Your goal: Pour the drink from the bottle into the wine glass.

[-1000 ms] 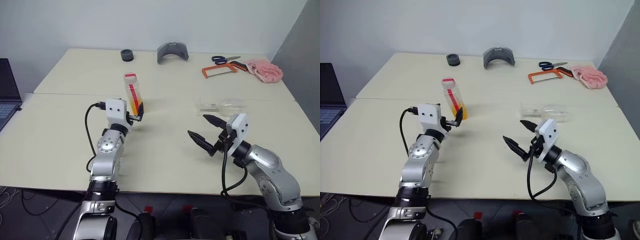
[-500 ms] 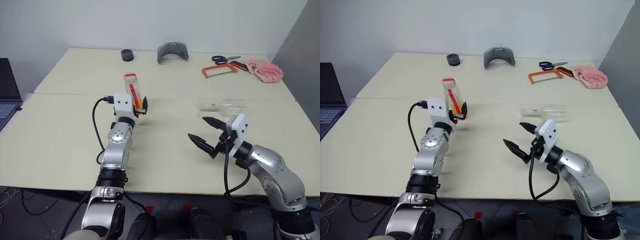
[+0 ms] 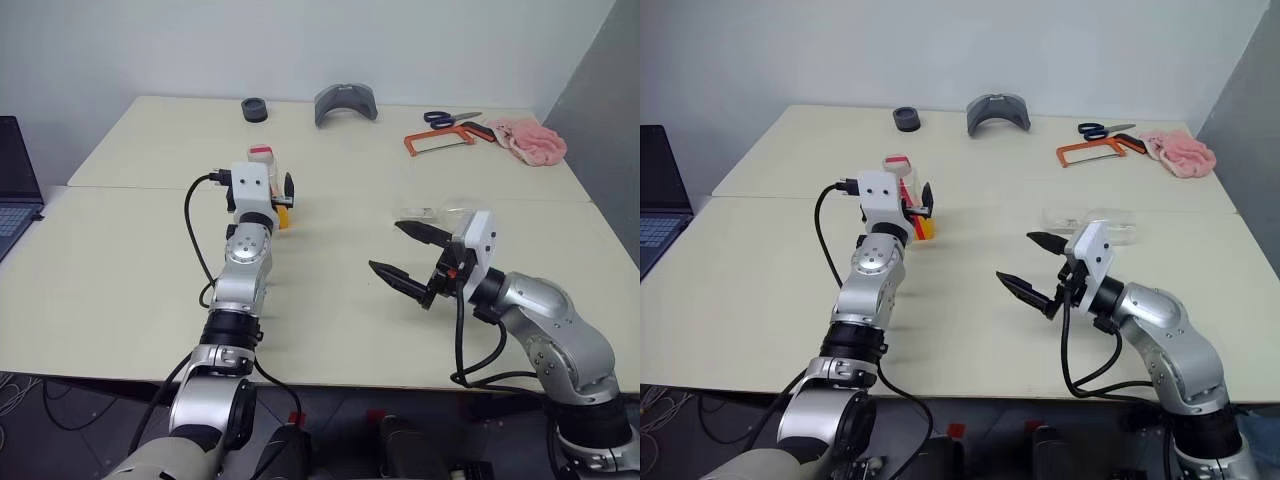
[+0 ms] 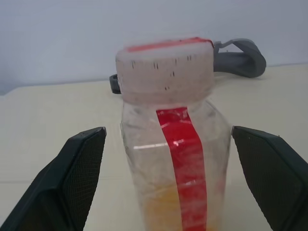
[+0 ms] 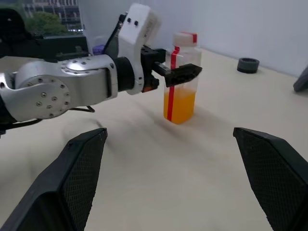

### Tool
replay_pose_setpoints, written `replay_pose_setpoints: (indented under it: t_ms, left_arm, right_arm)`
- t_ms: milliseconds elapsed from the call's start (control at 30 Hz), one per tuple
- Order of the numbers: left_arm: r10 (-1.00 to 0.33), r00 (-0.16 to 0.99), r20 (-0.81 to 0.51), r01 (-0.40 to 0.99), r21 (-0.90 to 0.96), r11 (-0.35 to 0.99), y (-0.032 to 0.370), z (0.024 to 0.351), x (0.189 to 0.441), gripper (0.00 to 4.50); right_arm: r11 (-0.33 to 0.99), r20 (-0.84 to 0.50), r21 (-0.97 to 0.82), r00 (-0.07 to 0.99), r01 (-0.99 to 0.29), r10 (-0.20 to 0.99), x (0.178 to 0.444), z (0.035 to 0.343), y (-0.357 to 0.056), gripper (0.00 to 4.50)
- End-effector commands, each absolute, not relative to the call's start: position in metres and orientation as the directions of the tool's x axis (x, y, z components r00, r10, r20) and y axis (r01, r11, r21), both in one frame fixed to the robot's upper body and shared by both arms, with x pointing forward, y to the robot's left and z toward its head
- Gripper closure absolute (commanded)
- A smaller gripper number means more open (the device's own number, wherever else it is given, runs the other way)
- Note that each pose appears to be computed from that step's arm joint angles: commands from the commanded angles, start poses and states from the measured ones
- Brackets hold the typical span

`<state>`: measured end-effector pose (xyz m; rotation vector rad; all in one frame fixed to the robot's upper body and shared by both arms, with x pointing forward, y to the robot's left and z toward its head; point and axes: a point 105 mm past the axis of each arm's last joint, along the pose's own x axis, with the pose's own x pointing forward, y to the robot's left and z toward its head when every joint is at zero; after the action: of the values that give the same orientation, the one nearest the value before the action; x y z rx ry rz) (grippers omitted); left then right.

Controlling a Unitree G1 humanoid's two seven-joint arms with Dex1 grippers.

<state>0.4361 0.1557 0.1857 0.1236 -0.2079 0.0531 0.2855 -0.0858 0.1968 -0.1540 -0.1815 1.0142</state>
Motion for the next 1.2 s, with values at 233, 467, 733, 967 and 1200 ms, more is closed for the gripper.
replay_pose_setpoints:
  t_ms: [233, 467, 733, 967, 1200]
  left_arm:
    - [0.078, 0.96, 0.27, -0.115, 0.127, 0.985, 0.1584, 0.2066, 0.4403, 0.02]
    - [0.097, 0.961, 0.258, -0.132, 0.124, 0.983, 0.1594, 0.2059, 0.4426, 0.02]
    - [0.091, 0.962, 0.259, -0.128, 0.13, 0.983, 0.1576, 0.2079, 0.4437, 0.02]
    - [0.093, 0.961, 0.259, -0.132, 0.14, 0.981, 0.1575, 0.2077, 0.4439, 0.02]
    - [0.103, 0.962, 0.253, -0.142, 0.14, 0.98, 0.1597, 0.2067, 0.4455, 0.02]
  right_arm:
    - [0.474, 0.1, -0.249, 0.464, -0.845, 0.88, 0.2811, 0.2095, -0.0791, 0.0]
    - [0.479, 0.096, -0.252, 0.471, -0.841, 0.877, 0.2819, 0.2089, -0.081, 0.0]
    - [0.482, 0.091, -0.256, 0.476, -0.838, 0.875, 0.2832, 0.2084, -0.0824, 0.0]
    - [0.482, 0.086, -0.257, 0.477, -0.838, 0.875, 0.2839, 0.2076, -0.0836, 0.0]
    - [0.481, 0.079, -0.261, 0.477, -0.837, 0.875, 0.2845, 0.2072, -0.0845, 0.0]
